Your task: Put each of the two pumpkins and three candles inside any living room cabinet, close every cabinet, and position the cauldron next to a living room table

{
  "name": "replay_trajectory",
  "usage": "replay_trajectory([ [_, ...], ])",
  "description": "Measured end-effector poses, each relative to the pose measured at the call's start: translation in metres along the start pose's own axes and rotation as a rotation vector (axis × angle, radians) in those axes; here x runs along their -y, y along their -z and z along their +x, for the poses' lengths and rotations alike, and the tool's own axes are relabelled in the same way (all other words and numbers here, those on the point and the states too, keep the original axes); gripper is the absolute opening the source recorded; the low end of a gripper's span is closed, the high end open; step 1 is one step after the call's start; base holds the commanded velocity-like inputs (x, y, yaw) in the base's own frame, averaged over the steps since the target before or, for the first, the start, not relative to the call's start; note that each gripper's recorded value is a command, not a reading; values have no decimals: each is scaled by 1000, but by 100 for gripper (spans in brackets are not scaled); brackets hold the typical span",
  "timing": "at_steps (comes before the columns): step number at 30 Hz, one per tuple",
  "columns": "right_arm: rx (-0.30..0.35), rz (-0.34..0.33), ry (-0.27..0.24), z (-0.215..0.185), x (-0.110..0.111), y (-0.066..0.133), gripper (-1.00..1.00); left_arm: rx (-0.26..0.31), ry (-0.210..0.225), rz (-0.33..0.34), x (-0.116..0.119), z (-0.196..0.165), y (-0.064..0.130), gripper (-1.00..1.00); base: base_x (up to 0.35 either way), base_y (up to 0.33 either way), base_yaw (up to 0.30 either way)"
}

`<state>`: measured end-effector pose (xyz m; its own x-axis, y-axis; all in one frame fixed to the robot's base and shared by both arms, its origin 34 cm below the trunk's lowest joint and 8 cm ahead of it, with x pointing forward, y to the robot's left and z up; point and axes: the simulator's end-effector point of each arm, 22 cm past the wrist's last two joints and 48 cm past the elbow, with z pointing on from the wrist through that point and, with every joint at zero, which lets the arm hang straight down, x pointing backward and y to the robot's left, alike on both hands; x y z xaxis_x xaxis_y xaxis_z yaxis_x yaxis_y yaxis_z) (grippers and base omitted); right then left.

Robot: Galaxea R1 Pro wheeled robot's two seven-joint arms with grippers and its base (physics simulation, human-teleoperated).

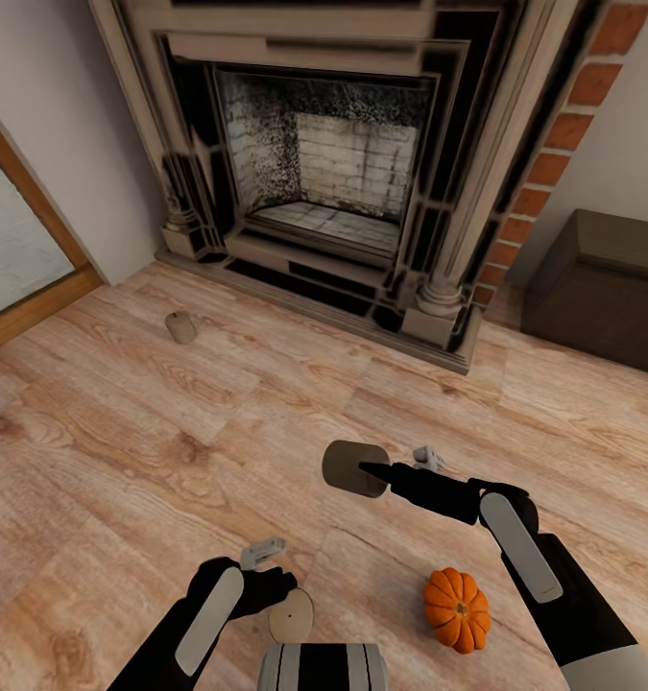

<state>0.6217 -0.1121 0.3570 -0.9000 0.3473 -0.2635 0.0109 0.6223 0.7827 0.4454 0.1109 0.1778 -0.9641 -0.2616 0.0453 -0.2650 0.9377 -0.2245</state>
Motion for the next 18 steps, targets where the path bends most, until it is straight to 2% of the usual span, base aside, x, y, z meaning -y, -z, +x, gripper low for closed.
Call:
replay_trajectory([
  [3,1,-3,0,0,-1,0,-100,-2,-11,1,2,2,0,100,0,0,0],
  [9,-5,-40,-11,2,-5,0,-100,-13,-68,3,13,11,-2,100,0,-29,0],
  [18,-14,-63,-29,6,-4,-2,-100,-14,-79,3,15,13,-2,100,0,-23,0],
])
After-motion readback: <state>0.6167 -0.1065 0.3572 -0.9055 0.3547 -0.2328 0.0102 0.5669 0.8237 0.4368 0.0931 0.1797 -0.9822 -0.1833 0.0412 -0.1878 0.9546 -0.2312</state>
